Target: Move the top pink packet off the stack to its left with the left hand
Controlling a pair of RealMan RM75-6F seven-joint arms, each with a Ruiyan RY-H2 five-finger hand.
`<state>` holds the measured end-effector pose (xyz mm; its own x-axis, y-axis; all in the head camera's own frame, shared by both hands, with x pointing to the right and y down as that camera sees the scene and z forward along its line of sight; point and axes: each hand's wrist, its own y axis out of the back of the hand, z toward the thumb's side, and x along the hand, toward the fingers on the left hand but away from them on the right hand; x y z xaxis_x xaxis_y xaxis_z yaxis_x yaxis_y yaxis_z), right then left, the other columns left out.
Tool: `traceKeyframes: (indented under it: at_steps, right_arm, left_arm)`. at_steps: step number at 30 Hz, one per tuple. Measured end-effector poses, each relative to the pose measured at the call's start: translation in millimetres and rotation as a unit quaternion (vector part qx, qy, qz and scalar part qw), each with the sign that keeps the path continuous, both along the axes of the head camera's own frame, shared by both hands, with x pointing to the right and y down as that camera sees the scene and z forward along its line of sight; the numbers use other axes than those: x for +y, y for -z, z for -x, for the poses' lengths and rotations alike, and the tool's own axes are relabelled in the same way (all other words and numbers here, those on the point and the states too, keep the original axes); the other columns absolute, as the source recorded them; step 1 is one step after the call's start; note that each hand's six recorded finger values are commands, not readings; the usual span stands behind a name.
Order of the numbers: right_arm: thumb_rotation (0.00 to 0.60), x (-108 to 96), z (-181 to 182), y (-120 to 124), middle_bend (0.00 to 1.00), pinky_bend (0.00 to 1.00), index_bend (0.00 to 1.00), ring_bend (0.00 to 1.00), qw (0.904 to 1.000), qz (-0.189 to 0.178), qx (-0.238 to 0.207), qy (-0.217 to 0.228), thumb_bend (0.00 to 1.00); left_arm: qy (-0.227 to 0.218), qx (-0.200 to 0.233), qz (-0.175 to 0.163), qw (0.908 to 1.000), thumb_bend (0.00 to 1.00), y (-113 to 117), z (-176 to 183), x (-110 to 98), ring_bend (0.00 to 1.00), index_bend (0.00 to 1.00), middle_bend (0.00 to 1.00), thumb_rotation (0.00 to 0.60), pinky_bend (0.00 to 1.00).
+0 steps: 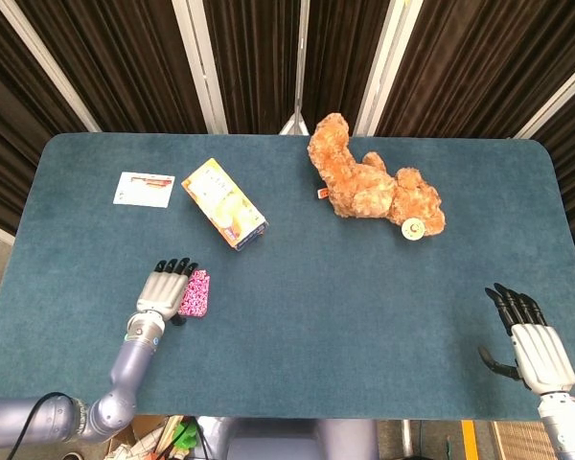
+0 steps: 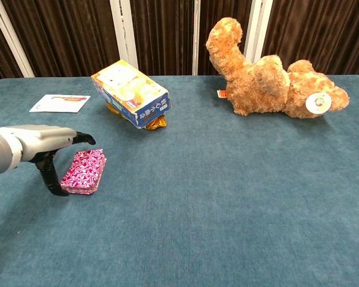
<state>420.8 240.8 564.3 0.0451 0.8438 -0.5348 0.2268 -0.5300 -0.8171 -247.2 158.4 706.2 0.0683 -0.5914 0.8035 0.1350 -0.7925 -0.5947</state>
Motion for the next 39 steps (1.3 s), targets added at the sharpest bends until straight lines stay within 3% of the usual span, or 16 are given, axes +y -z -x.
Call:
traceKeyframes:
  at_steps: [13, 18, 21, 27, 39]
  right_arm:
    - [0.600, 0, 0, 0, 0.00, 0.05, 0.00, 0.00, 1.0000, 0.001, -0.002, -0.002, 0.36]
    - [0.600, 0, 0, 0, 0.00, 0.05, 0.00, 0.00, 1.0000, 0.001, -0.002, -0.003, 0.36]
    - [0.600, 0, -1, 1, 0.00, 0.05, 0.00, 0.00, 1.0000, 0.001, -0.003, -0.004, 0.36]
    - [0.600, 0, -1, 1, 0.00, 0.05, 0.00, 0.00, 1.0000, 0.001, -0.003, -0.003, 0.36]
    - [0.600, 1, 0, 1, 0.00, 0.05, 0.00, 0.00, 1.0000, 0.000, -0.002, -0.003, 0.36]
  left_arm:
    - [-0.001, -0.002, 0.003, 1.0000, 0.31, -8, -9, 1, 0.00, 0.12, 0.00, 0.600, 0.00]
    - [-0.003, 0.002, 0.004, 1.0000, 0.44, -9, -14, 1, 0.00, 0.34, 0.00, 0.600, 0.00]
    - [-0.003, 0.003, 0.003, 1.0000, 0.46, -9, -16, 2, 0.00, 0.42, 0.00, 0.600, 0.00]
    - [0.000, 0.013, -0.006, 0.9999, 0.46, -4, -18, 1, 0.00, 0.46, 0.00, 0.600, 0.00]
    - [0.010, 0.044, -0.041, 0.9981, 0.48, 27, -7, -14, 0.00, 0.50, 0.00, 0.600, 0.00]
